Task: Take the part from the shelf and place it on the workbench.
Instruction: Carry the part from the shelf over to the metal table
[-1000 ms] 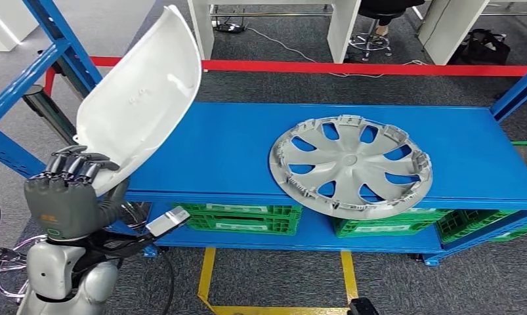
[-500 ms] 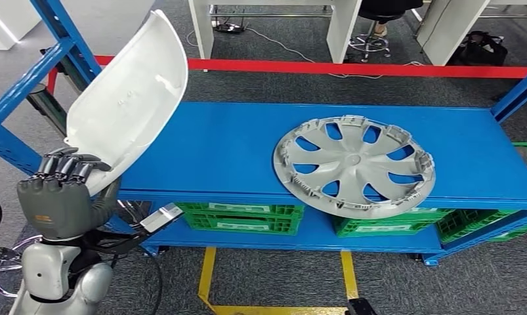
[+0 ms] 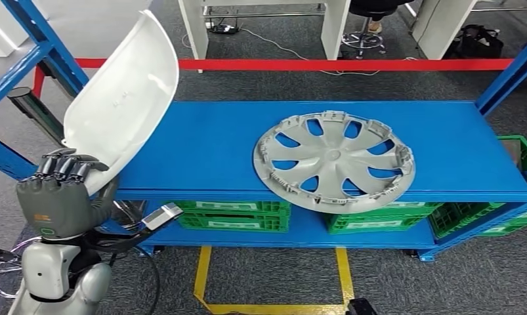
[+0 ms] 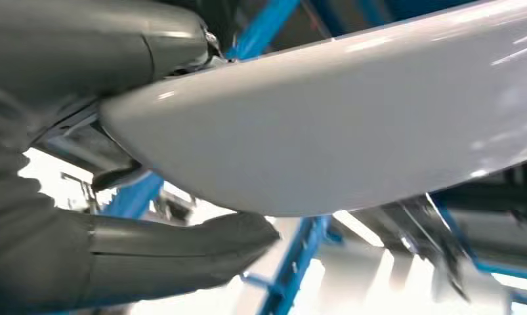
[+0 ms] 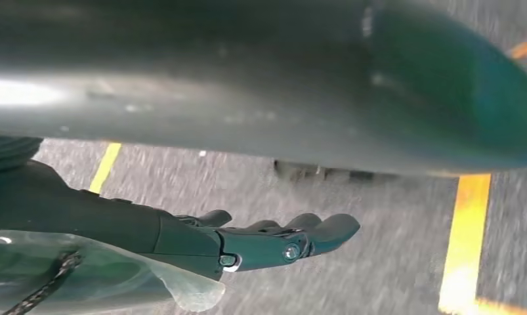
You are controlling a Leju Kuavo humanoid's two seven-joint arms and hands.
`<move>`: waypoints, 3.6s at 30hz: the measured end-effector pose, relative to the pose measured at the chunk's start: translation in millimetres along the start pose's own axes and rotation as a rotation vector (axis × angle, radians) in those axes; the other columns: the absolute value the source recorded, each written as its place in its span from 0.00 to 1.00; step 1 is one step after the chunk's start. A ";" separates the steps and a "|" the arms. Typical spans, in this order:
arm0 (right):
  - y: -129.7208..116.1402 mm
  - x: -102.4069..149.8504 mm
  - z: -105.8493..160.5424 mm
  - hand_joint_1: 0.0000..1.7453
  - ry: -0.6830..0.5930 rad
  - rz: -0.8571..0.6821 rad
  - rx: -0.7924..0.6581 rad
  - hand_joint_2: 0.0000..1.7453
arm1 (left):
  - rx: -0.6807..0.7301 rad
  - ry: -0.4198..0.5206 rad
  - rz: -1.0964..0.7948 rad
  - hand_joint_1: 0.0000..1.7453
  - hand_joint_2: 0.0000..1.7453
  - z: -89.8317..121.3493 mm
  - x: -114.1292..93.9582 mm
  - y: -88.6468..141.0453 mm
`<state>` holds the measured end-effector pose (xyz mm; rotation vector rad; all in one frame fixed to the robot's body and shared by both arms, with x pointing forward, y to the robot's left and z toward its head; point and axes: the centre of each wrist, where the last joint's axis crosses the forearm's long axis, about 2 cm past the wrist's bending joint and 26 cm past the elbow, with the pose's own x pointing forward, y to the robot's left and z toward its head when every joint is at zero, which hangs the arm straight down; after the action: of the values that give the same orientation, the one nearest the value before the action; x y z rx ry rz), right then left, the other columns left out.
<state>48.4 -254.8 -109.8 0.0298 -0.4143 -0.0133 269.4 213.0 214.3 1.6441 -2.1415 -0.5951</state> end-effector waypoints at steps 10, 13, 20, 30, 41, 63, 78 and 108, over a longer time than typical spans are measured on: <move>0.7 0.8 -0.2 0.00 -0.002 -0.001 0.000 0.00 | -0.017 0.001 -0.006 1.00 1.00 3.5 -2.8 -2.3; 2.9 0.7 -0.1 0.00 -0.001 -0.003 0.003 0.00 | -0.016 0.009 -0.007 1.00 1.00 3.5 -3.1 -2.3; 3.4 -0.4 0.3 0.00 0.001 -0.004 0.001 0.00 | -0.021 0.013 -0.006 1.00 1.00 5.3 -3.2 -2.3; 4.3 1.4 -0.2 0.00 -0.002 0.000 -0.011 0.00 | -0.030 0.015 -0.004 1.00 1.00 8.7 -3.5 -2.7; 3.8 1.6 -0.2 0.00 -0.011 0.002 -0.021 0.00 | -0.034 0.009 -0.001 1.00 1.00 10.5 -4.0 -2.5; 1.2 -0.4 0.3 0.00 -0.003 0.011 -0.039 0.00 | -0.048 0.003 0.008 1.00 1.00 16.8 -4.0 -2.0; 10.0 0.5 0.5 0.00 0.001 0.050 -0.049 0.00 | -0.050 -0.029 0.008 1.00 1.00 38.7 -33.7 13.0; 11.1 3.3 -0.1 0.00 -0.005 0.074 -0.067 0.00 | -0.061 0.050 -0.028 1.00 1.00 56.2 -48.5 17.5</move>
<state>51.6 -243.8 -108.3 -0.0518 -0.4197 0.0459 237.3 269.7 174.6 1.6418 -2.0472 -0.6152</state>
